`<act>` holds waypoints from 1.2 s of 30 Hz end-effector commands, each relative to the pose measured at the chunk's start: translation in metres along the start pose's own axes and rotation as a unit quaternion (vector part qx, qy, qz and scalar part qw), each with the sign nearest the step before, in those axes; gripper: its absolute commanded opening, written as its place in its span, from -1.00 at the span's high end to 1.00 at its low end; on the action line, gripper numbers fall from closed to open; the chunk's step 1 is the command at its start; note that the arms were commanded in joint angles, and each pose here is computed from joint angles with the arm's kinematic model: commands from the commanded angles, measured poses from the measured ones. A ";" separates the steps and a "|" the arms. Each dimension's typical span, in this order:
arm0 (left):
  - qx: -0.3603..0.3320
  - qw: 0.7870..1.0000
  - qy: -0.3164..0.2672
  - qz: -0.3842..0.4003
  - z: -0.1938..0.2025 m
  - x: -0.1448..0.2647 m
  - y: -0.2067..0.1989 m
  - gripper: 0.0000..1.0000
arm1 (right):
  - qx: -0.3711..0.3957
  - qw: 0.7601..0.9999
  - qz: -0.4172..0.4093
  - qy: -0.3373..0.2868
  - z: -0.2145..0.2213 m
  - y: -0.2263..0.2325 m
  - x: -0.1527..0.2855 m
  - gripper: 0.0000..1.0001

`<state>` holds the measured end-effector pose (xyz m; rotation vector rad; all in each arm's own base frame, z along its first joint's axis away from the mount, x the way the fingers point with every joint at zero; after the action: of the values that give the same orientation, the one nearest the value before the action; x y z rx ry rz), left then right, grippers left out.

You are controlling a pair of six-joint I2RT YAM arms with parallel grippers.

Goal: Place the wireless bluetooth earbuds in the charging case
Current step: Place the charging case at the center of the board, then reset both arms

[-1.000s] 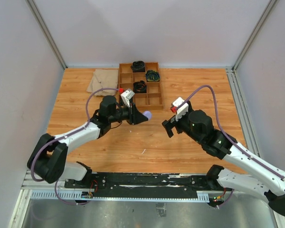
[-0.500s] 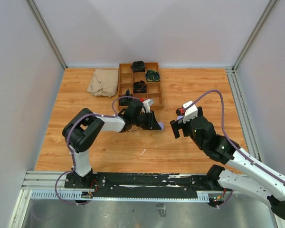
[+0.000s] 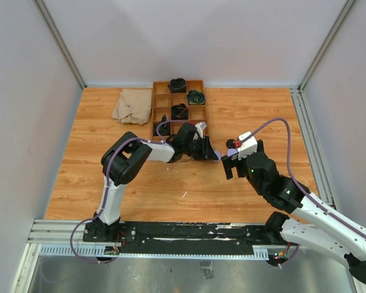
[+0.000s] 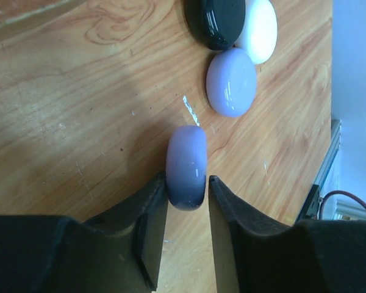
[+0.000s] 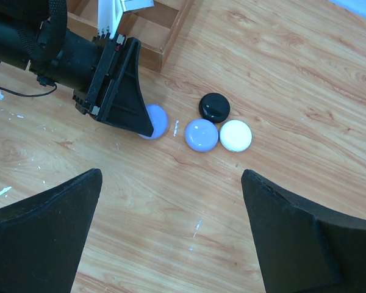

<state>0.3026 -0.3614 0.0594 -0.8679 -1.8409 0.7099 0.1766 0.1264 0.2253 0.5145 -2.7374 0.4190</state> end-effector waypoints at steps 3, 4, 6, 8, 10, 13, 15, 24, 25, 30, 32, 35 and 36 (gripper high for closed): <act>-0.008 0.997 -0.009 -0.070 0.003 0.003 0.018 0.01 | -0.017 1.000 0.023 -0.003 0.003 -0.007 0.004 -0.97; -0.012 0.997 -0.010 -0.077 0.003 0.004 0.019 -0.05 | -0.018 1.000 0.023 -0.004 0.003 -0.007 0.004 -0.97; -0.020 0.995 -0.015 -0.092 0.002 0.008 0.021 -0.14 | -0.020 0.999 0.024 -0.004 0.002 -0.007 0.004 -0.97; -0.026 0.994 -0.018 -0.105 0.003 0.013 0.023 -0.22 | -0.023 0.999 0.026 -0.004 0.002 -0.008 0.004 -0.97; -0.032 0.992 -0.022 -0.117 0.003 0.019 0.025 -0.28 | -0.024 0.999 0.027 -0.003 0.002 -0.008 0.005 -0.97; -0.039 0.989 -0.038 -0.140 0.004 0.032 0.028 -0.35 | -0.023 0.999 0.032 0.001 0.002 -0.010 0.006 -0.97; -0.044 0.986 -0.056 -0.154 0.002 0.043 0.030 -0.43 | -0.024 0.999 0.037 0.004 0.002 -0.012 0.008 -0.97; -0.029 0.969 -0.151 -0.193 -0.022 0.126 0.041 -0.74 | -0.028 0.997 0.069 0.010 0.007 -0.023 0.018 -0.97; -0.028 0.965 -0.164 -0.202 -0.026 0.139 0.044 -0.79 | -0.029 0.997 0.072 0.011 0.008 -0.025 0.019 -0.97; -0.035 0.942 -0.225 -0.248 -0.039 0.203 0.050 -0.99 | -0.031 0.995 0.092 0.014 0.011 -0.031 0.024 -0.97; -0.038 0.931 -0.248 -0.264 -0.042 0.229 0.049 -0.99 | -0.029 0.994 0.100 0.013 0.011 -0.035 0.026 -0.97; -0.048 0.913 -0.288 -0.284 -0.045 0.264 0.037 -0.99 | -0.026 0.993 0.113 0.012 0.011 -0.040 0.030 -0.97; -0.051 0.907 -0.297 -0.294 -0.045 0.274 0.033 -0.99 | -0.026 0.993 0.116 0.012 0.010 -0.041 0.032 -0.97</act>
<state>0.2861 -0.1467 0.1713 -0.2476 -2.4565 0.6172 0.1637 0.0900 0.2274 0.2842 -2.7604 0.4128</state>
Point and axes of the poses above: each gripper's point midway between its finger pads, its own x axis back along the fingers, its own y axis along the line the jaws close on, z = x × y, the point moved 6 cm from there along x, back along the fingers, and after that the axes turned 4 degrees about x, right-handed, at the moved point
